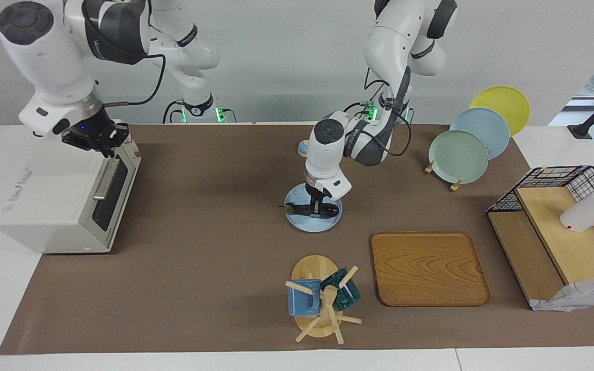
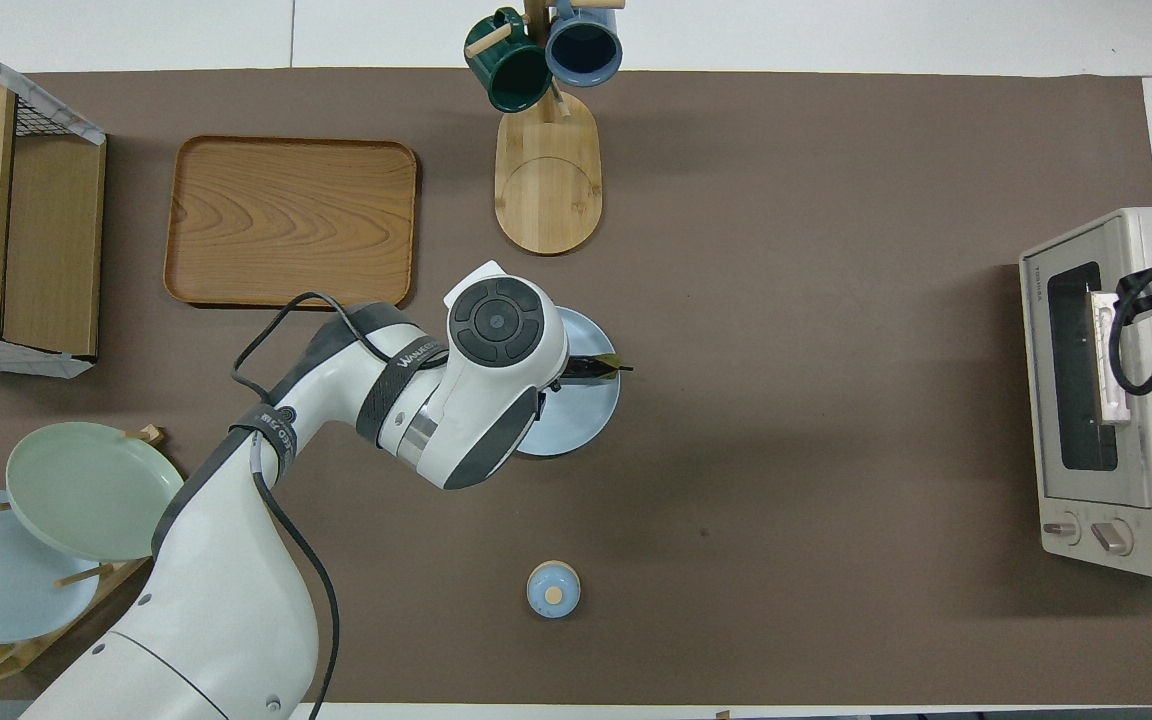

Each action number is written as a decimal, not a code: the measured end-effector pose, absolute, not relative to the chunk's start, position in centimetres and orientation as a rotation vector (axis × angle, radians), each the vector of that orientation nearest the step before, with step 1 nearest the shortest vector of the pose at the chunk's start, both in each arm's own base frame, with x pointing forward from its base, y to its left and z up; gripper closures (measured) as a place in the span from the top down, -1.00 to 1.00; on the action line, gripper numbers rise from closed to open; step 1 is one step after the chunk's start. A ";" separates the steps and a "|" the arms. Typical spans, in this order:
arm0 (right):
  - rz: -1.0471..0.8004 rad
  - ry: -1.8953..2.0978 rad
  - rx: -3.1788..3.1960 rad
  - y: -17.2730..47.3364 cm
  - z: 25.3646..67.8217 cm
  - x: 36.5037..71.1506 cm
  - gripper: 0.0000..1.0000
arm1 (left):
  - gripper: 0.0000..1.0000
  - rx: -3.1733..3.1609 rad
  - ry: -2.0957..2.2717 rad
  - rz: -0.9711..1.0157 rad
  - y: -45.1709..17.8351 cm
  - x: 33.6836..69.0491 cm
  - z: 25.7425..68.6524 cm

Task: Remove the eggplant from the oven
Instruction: 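Lift the eggplant off the blue plate with the left gripper, then lower the eggplant onto the wooden tray and open the left gripper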

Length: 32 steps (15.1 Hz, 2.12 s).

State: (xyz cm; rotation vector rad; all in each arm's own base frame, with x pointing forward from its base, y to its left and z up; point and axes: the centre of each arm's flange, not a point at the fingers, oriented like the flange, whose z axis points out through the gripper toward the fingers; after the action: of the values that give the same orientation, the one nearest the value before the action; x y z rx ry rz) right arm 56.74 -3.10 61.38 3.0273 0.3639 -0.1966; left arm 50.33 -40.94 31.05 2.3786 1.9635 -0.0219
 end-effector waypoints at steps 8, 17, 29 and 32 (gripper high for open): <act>-0.264 0.222 3.056 -2.4 61.2 55.9 1.00 | -0.29 2.443 1.809 0.060 -36.7 54.3 36.4; -0.281 0.179 3.049 -1.5 61.4 53.1 1.00 | -0.29 2.931 0.953 0.128 -17.0 62.6 42.6; -0.295 0.185 3.048 -1.4 60.7 53.1 1.00 | -0.29 3.148 0.077 0.071 -12.0 68.3 33.0; -0.296 0.184 3.048 -1.4 60.7 53.1 1.00 | -0.29 3.145 0.058 0.089 -12.2 68.4 32.6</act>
State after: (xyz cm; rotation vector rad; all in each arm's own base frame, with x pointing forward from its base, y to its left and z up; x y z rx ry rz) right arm 53.05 -1.37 60.72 3.0477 0.1845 -0.2958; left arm 68.43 -12.19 32.60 3.1449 0.0584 0.0894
